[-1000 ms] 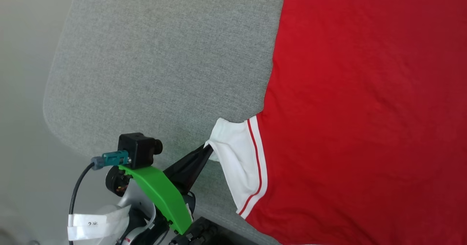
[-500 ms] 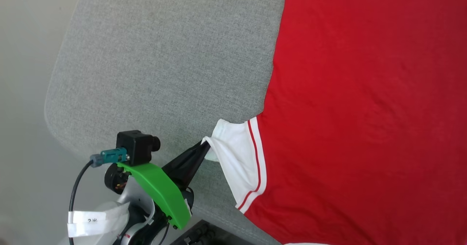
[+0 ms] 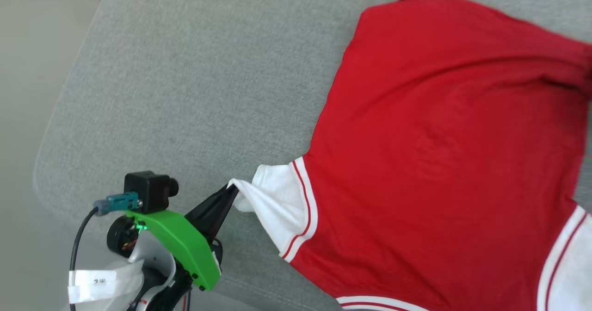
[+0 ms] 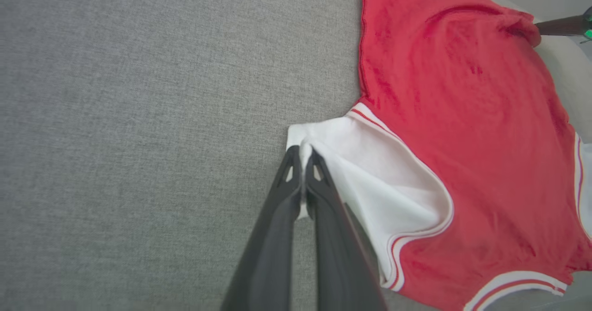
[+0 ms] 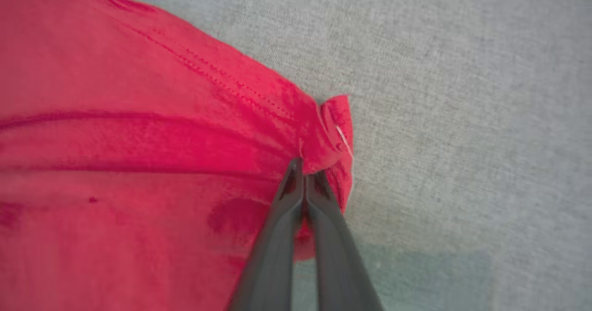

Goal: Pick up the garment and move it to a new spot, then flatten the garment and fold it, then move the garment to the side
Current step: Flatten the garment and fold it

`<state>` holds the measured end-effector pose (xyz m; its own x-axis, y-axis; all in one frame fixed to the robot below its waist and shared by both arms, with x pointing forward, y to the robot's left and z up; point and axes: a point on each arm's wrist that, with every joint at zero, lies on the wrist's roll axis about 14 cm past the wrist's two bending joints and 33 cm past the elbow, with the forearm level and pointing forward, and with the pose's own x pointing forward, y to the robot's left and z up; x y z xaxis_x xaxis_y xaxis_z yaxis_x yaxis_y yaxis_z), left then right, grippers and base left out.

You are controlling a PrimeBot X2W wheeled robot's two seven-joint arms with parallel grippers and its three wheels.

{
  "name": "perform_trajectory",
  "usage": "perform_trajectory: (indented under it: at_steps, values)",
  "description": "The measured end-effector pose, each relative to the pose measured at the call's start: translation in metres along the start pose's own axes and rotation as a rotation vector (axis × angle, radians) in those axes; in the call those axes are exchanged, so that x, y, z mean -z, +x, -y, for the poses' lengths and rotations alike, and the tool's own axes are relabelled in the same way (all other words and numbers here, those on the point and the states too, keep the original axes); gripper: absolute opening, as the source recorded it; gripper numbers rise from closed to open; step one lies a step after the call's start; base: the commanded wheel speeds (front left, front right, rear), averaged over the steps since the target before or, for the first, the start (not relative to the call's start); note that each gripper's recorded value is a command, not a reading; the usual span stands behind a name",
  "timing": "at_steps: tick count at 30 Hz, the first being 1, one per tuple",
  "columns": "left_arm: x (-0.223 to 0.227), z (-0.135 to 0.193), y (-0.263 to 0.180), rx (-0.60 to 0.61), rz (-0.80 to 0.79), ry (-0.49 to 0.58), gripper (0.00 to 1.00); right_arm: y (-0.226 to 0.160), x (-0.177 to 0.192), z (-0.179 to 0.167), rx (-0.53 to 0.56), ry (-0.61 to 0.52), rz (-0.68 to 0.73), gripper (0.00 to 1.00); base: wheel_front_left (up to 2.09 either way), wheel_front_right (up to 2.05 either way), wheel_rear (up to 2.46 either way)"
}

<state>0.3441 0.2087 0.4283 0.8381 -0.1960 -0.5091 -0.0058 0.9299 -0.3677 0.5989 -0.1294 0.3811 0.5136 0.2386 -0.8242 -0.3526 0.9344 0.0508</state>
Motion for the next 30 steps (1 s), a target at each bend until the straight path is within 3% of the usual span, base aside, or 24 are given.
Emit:
perform_trajectory:
  at_steps: [19, 30]
  values:
    - [-0.012, 0.04, -0.02, 0.119, 0.067, 0.036, 0.0, -0.115, 0.141, 0.065, 0.162, 0.235, 0.07, 0.0, 0.0, 0.0, 0.0]
    - [-0.018, 0.063, -0.025, 0.184, 0.13, 0.006, 0.0, -0.164, 0.209, 0.05, 0.201, 0.357, 0.135, 0.0, 0.0, 0.0, 0.0]
